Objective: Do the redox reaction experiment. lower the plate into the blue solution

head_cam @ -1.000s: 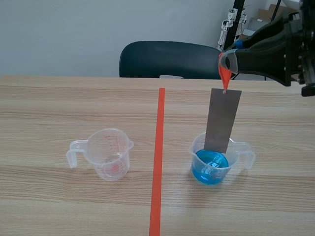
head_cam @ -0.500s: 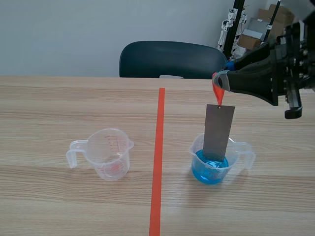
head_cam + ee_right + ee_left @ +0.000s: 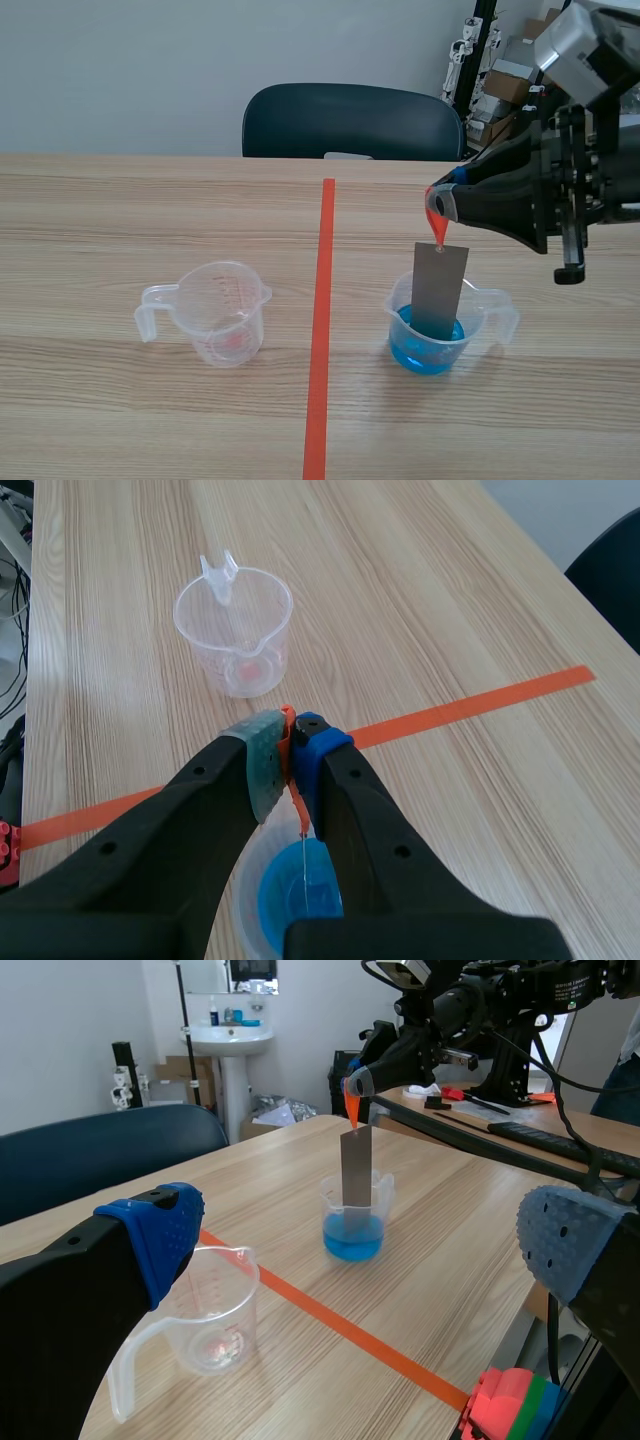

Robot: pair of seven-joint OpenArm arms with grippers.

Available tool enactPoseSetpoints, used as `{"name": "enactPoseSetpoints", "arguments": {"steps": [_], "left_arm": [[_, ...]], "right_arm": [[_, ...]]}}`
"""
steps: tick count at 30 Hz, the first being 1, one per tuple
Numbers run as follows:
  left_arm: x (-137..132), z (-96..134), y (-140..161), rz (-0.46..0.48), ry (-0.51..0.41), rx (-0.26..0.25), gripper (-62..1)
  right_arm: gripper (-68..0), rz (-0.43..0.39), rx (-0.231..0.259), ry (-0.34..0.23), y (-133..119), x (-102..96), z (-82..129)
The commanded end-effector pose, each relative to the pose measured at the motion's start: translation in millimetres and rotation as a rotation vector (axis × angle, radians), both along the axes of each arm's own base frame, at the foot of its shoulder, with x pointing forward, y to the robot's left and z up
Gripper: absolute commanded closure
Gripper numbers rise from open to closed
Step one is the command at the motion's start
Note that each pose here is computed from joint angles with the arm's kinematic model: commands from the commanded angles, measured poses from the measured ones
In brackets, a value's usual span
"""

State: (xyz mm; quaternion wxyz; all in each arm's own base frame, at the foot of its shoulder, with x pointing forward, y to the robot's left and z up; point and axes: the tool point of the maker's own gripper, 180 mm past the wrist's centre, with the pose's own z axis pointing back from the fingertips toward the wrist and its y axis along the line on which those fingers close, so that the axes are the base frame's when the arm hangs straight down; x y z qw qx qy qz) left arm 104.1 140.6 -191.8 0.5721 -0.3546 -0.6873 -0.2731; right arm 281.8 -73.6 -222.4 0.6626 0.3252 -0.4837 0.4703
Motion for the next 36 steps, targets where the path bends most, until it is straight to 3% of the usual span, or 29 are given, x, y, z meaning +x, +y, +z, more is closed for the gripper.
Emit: {"name": "enactPoseSetpoints", "arguments": {"steps": [1, 17, 25, 31, 36], "left_arm": [[1.0, 5.6, 0.4, 0.003, -0.017, -0.020, -62.3], [1.0, 5.5, 0.4, 0.003, -0.016, -0.020, -62.3], [1.0, 5.5, 0.3, 0.003, -0.016, -0.019, -62.3], [1.0, 5.5, 0.3, 0.003, -0.016, -0.019, -62.3], [1.0, 5.5, 0.3, 0.003, -0.016, -0.019, -62.3]], "right_arm": [[0.3, -0.009, 0.028, -0.035, -0.9, 6.5, 10.8], [0.3, -0.020, 0.035, -0.015, -3.5, 2.9, -9.4], [0.3, -0.023, 0.072, -0.040, -4.7, 6.4, 2.3], [0.3, 0.026, 0.123, -0.038, -1.2, 0.2, 14.3], [0.3, 0.022, 0.122, -0.051, -3.1, 2.7, 18.1]]}}
